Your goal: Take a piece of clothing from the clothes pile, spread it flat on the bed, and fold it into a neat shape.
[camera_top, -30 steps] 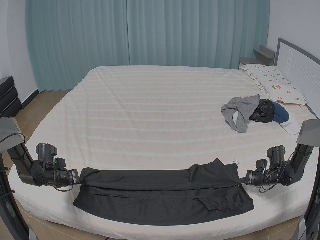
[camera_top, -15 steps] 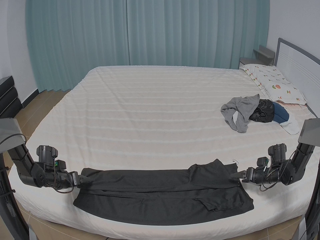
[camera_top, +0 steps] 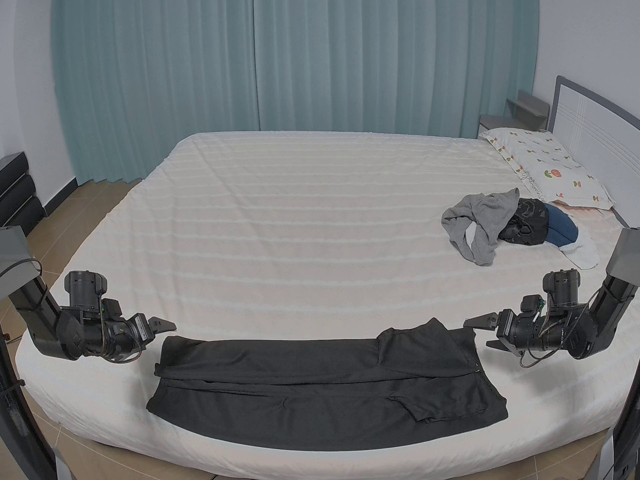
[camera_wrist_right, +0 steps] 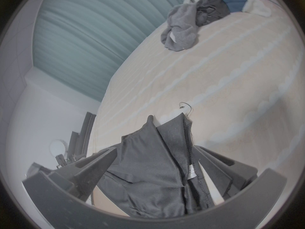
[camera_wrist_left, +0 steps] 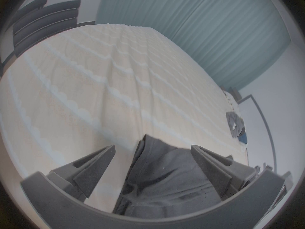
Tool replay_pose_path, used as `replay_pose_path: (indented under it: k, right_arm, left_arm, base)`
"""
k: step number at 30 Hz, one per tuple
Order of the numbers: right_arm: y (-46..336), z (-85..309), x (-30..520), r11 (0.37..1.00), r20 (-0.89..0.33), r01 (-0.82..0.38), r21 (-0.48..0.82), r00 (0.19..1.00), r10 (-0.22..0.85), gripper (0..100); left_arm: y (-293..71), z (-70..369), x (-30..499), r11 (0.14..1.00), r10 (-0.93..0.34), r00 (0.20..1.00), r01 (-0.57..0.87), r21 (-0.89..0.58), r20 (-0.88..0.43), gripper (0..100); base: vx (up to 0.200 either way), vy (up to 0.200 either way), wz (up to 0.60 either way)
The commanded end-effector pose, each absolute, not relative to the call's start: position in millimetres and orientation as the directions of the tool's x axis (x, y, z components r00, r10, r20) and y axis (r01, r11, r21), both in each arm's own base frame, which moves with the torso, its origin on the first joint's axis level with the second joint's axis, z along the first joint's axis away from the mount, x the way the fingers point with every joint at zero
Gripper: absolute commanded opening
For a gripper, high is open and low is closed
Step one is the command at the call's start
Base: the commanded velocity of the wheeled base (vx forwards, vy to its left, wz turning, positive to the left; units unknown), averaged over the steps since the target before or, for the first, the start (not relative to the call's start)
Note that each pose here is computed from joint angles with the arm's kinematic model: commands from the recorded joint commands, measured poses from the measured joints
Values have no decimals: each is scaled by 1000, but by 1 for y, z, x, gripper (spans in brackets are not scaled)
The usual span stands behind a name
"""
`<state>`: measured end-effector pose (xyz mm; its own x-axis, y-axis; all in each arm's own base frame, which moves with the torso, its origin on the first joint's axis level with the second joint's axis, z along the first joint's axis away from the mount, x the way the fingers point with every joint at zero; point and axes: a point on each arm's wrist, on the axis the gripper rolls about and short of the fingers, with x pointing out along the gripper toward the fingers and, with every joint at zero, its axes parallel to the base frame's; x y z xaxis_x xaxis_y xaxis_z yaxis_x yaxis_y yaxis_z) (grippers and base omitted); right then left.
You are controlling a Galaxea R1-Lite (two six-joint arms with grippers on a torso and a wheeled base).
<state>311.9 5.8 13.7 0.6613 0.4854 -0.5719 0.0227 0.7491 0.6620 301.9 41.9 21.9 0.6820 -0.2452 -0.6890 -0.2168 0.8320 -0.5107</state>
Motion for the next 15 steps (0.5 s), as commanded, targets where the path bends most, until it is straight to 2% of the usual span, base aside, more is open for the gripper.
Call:
replay_pose_path:
  k: [1, 5, 9, 15]
  right_arm:
    - [6, 9, 321, 712, -567, 80, 698, 668, 482, 100]
    - [4, 4, 326, 677, -552, 112, 727, 682, 480, 100]
    - [2, 0, 328, 614, -533, 170, 770, 702, 473, 100]
    - [0, -5, 327, 604, -526, 177, 777, 709, 469, 100]
  left_arm:
    - [34, 22, 321, 802, -267, 695, -223, -554, -667, 100]
    - [28, 9, 333, 789, -275, 680, -245, -564, -680, 100]
    - [21, -4, 338, 794, -266, 658, -265, -548, -705, 100]
    - [16, -7, 336, 800, -265, 648, -266, -538, -714, 100]
  base:
    - [0, 0, 0]
    - [0, 0, 0]
    - [0, 0, 0]
    - [0, 0, 0]
